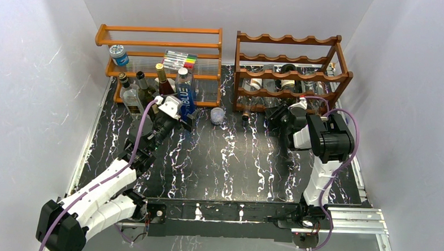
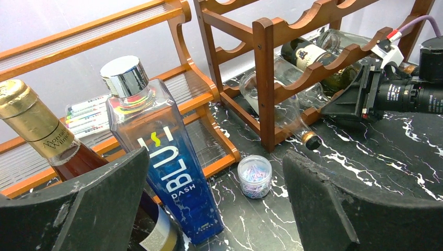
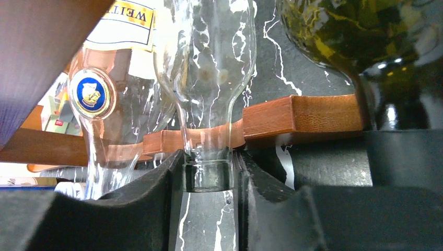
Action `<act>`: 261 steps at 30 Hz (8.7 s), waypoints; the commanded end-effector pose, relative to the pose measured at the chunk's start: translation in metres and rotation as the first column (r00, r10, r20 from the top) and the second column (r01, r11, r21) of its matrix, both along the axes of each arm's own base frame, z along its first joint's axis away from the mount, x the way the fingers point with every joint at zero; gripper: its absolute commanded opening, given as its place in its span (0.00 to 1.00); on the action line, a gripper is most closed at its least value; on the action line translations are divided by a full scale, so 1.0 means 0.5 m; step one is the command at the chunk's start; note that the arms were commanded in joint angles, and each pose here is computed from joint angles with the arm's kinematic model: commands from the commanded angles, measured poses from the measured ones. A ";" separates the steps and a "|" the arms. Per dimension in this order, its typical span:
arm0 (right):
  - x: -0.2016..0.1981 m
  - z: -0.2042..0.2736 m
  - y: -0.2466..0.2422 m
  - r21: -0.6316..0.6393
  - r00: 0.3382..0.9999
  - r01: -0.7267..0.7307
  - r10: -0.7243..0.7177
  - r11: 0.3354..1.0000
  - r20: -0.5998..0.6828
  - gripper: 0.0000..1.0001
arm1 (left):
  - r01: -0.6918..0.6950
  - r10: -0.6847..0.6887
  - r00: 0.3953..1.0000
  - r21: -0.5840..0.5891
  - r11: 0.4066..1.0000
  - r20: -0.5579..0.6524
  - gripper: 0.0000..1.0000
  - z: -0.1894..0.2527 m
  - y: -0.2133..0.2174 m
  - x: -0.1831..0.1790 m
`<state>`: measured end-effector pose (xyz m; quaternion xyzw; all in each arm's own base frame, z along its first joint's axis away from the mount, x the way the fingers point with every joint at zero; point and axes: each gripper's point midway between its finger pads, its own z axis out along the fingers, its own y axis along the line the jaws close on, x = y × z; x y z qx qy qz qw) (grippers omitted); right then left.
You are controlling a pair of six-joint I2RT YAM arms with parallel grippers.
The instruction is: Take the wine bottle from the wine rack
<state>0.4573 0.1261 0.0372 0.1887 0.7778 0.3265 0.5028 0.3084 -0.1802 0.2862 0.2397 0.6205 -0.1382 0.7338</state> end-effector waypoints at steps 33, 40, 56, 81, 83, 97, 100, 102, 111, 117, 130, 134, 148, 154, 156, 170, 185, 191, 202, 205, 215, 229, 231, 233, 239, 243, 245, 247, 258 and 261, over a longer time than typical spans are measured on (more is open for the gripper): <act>-0.190 0.134 -0.037 -0.123 0.998 -0.045 0.038 0.991 -0.059 0.00 | 0.062 -0.061 0.998 -0.019 0.998 0.025 0.98 0.023 -0.024 -0.008; -0.260 0.158 -0.063 -0.187 0.990 -0.042 0.015 0.982 -0.143 0.00 | 0.065 -0.065 0.998 -0.019 0.998 0.018 0.98 0.021 -0.028 -0.009; -0.379 0.267 -0.099 -0.271 0.994 -0.031 0.003 0.962 -0.105 0.00 | 0.089 -0.089 0.996 -0.029 0.996 -0.014 0.98 0.012 -0.050 -0.014; -0.487 0.356 -0.029 -0.205 0.905 -0.369 0.299 0.907 -0.304 0.00 | 0.719 -0.685 0.694 0.154 0.678 -0.223 0.98 -0.060 -0.358 -0.201; -0.501 0.362 -0.024 -0.208 0.888 -0.412 0.339 0.887 -0.311 0.00 | 0.741 -0.706 0.671 0.181 0.647 -0.225 0.98 -0.056 -0.374 -0.208; -0.544 0.376 0.045 -0.204 0.748 -0.659 0.600 0.724 -0.284 0.00 | 0.898 -0.807 0.441 0.181 0.402 -0.393 0.98 -0.126 -0.496 -0.222; -0.551 0.377 0.054 -0.212 0.734 -0.676 0.618 0.706 -0.281 0.00 | 0.897 -0.793 0.442 0.192 0.399 -0.418 0.98 -0.144 -0.516 -0.212; -0.554 0.375 0.056 -0.213 0.730 -0.680 0.623 0.701 -0.281 0.00 | 0.895 -0.790 0.445 0.206 0.395 -0.422 0.98 -0.157 -0.523 -0.205; -0.559 0.375 0.061 -0.220 0.720 -0.692 0.634 0.688 -0.282 0.00 | 0.937 -0.759 0.350 0.202 0.286 -0.549 0.88 -0.200 -0.530 -0.228; -0.561 0.374 0.064 -0.223 0.715 -0.698 0.638 0.681 -0.287 0.00 | 0.925 -0.721 0.381 0.249 0.288 -0.579 0.74 -0.218 -0.531 -0.230; -0.558 0.386 0.060 -0.247 0.730 -0.683 0.627 0.688 -0.272 0.32 | 0.866 -0.699 0.498 0.334 0.371 -0.514 0.18 -0.177 -0.527 -0.207; -0.540 0.417 0.057 -0.289 0.758 -0.652 0.612 0.701 -0.225 0.53 | 0.808 -0.683 0.589 0.347 0.477 -0.432 0.02 -0.148 -0.510 -0.190; -0.478 0.589 0.020 -0.391 0.897 -0.366 0.432 0.845 0.094 0.98 | 0.328 -0.293 0.935 0.171 0.929 -0.200 0.00 -0.057 -0.311 -0.108; -0.475 0.576 0.027 -0.364 0.898 -0.377 0.433 0.851 0.081 0.98 | 0.053 -0.037 0.983 0.090 0.995 -0.178 0.00 -0.026 -0.186 -0.071; -0.471 0.563 0.033 -0.348 0.896 -0.392 0.439 0.852 0.066 0.98 | -0.040 0.052 0.984 0.071 0.997 -0.171 0.00 -0.017 -0.143 -0.059; -0.462 0.533 0.041 -0.318 0.898 -0.408 0.438 0.856 0.026 0.98 | -0.517 0.486 0.841 -0.091 0.851 -0.236 0.00 -0.008 0.163 0.029; -0.459 0.518 0.035 -0.336 0.901 -0.406 0.434 0.850 0.007 0.98 | -0.725 0.644 0.686 -0.236 0.648 -0.338 0.00 -0.062 0.370 0.083; -0.458 0.511 0.036 -0.334 0.901 -0.407 0.434 0.850 0.005 0.98 | -0.706 0.635 0.704 -0.207 0.678 -0.320 0.00 -0.097 0.367 0.089; -0.460 0.506 0.039 -0.326 0.899 -0.414 0.439 0.850 0.004 0.98 | -0.730 0.676 0.676 -0.144 0.668 -0.293 0.48 -0.133 0.387 0.063; -0.462 0.507 0.039 -0.326 0.898 -0.414 0.440 0.850 0.006 0.98 | -0.742 0.686 0.664 -0.147 0.654 -0.295 0.78 -0.128 0.394 0.056; -0.459 0.510 0.040 -0.324 0.897 -0.416 0.441 0.850 0.006 0.98 | -0.754 0.666 0.646 -0.180 0.632 -0.373 0.98 -0.088 0.390 0.037; -0.427 0.462 0.055 -0.285 0.898 -0.431 0.437 0.856 -0.045 0.98 | -0.427 0.374 0.893 -0.203 0.881 -0.252 0.98 0.125 0.256 -0.024; -0.422 0.447 0.057 -0.271 0.901 -0.428 0.429 0.862 -0.058 0.98 | -0.200 0.172 0.972 -0.190 0.961 -0.158 0.98 0.178 0.177 -0.038; -0.415 0.430 0.059 -0.258 0.904 -0.425 0.421 0.868 -0.071 0.98 | 0.040 -0.053 0.996 -0.166 0.985 -0.071 0.98 0.210 0.093 -0.060; -0.399 0.363 0.059 -0.227 0.909 -0.415 0.389 0.881 -0.151 0.98 | 0.492 -0.499 0.866 -0.146 0.858 -0.017 0.98 0.206 -0.096 -0.109; -0.390 0.320 0.050 -0.219 0.924 -0.373 0.339 0.902 -0.177 0.98 | 0.533 -0.548 0.835 -0.182 0.826 -0.045 0.98 0.178 -0.167 -0.075; -0.380 0.306 0.043 -0.224 0.935 -0.342 0.307 0.913 -0.176 0.98 | 0.540 -0.554 0.831 -0.181 0.822 -0.042 0.98 0.168 -0.193 -0.059; -0.368 0.293 0.031 -0.242 0.949 -0.299 0.263 0.923 -0.171 0.98 | 0.550 -0.563 0.825 -0.163 0.819 -0.045 0.98 0.151 -0.217 -0.050; -0.277 0.248 -0.109 -0.331 0.990 0.007 -0.053 0.944 -0.132 0.98 | 0.366 -0.367 0.926 -0.031 0.930 -0.088 0.98 0.023 -0.191 -0.038; -0.224 0.258 -0.155 -0.315 0.990 0.142 -0.141 0.938 0.026 0.98 | 0.241 -0.247 0.965 -0.082 0.967 -0.087 0.98 0.050 -0.151 -0.021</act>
